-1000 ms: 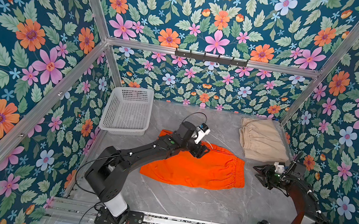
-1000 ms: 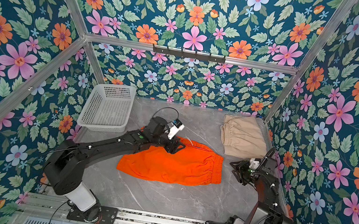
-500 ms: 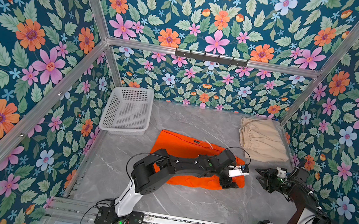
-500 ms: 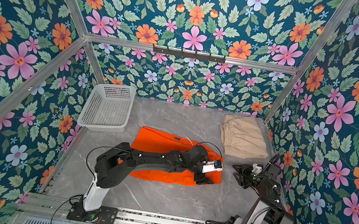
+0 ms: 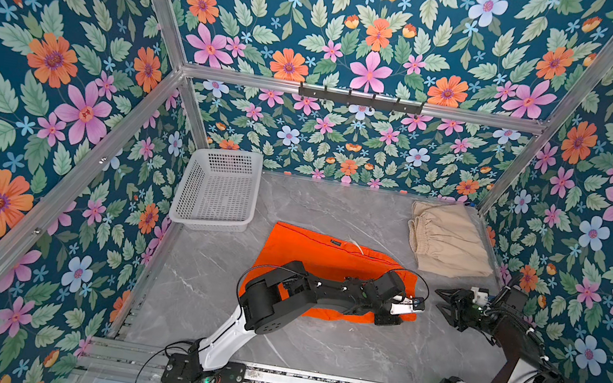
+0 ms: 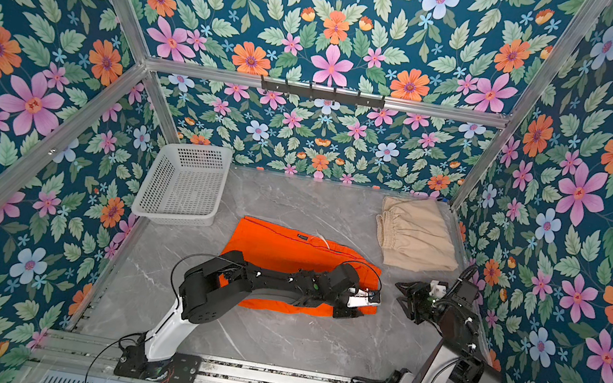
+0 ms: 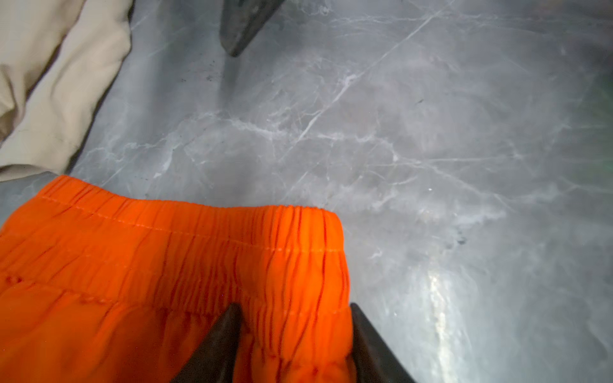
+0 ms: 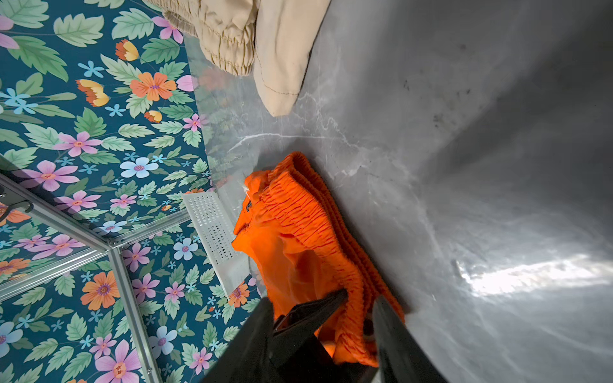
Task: Fold and stack the shorts
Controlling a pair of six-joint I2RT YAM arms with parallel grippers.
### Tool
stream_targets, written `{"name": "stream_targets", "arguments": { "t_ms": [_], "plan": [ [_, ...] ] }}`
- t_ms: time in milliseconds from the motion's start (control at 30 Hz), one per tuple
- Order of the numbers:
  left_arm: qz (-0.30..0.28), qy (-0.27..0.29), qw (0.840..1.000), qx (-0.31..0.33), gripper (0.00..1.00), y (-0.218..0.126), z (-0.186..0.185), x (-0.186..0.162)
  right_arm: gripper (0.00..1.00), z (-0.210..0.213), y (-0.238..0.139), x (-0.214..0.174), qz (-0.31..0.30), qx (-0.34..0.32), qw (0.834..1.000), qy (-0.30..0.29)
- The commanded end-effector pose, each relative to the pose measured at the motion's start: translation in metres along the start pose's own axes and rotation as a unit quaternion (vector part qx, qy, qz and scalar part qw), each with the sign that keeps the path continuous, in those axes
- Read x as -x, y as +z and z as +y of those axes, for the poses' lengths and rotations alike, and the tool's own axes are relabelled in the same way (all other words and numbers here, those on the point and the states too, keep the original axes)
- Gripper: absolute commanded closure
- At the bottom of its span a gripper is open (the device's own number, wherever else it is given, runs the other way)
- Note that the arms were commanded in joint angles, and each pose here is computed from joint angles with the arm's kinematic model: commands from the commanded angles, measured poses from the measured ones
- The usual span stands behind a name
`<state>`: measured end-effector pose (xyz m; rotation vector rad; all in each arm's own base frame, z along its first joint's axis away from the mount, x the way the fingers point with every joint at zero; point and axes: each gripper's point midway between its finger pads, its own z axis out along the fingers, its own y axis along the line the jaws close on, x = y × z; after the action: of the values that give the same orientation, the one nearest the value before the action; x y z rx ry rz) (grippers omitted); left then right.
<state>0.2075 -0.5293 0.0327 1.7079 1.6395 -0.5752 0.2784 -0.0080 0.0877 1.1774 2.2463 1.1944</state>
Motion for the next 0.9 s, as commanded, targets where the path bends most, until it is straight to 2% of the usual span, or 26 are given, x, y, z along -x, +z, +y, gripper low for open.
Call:
{"name": "stream_targets", "arguments": {
  "t_ms": [0,100,167,267,400,633,867],
  "plan": [
    [0.013,-0.026,0.999,0.028,0.59,-0.002,0.007,-0.013,0.49,-0.001,-0.002,-0.010,0.019,-0.001,1.000,0.002],
    [-0.019,-0.054,0.998,0.041,0.76,-0.010,0.013,-0.003,0.46,-0.002,-0.001,-0.014,0.029,-0.002,1.000,0.007],
    [-0.058,-0.078,0.995,0.036,0.83,-0.019,0.016,0.008,0.44,-0.003,0.000,-0.017,0.036,-0.002,0.999,0.012],
    [-0.121,-0.098,0.987,0.029,0.84,-0.035,0.020,0.024,0.41,0.002,0.005,-0.029,0.062,0.012,0.998,0.015],
    [-0.173,-0.115,0.978,0.030,0.85,-0.053,0.026,0.034,0.35,0.017,0.016,-0.051,0.135,0.050,0.989,0.041],
    [-0.187,-0.118,0.975,0.027,0.85,-0.060,0.024,0.034,0.32,0.032,0.044,-0.067,0.171,0.059,0.983,0.037],
    [-0.192,-0.117,0.974,0.027,0.86,-0.061,0.024,0.034,0.31,0.029,0.068,-0.076,0.189,0.028,0.981,0.040]
  ]
}}
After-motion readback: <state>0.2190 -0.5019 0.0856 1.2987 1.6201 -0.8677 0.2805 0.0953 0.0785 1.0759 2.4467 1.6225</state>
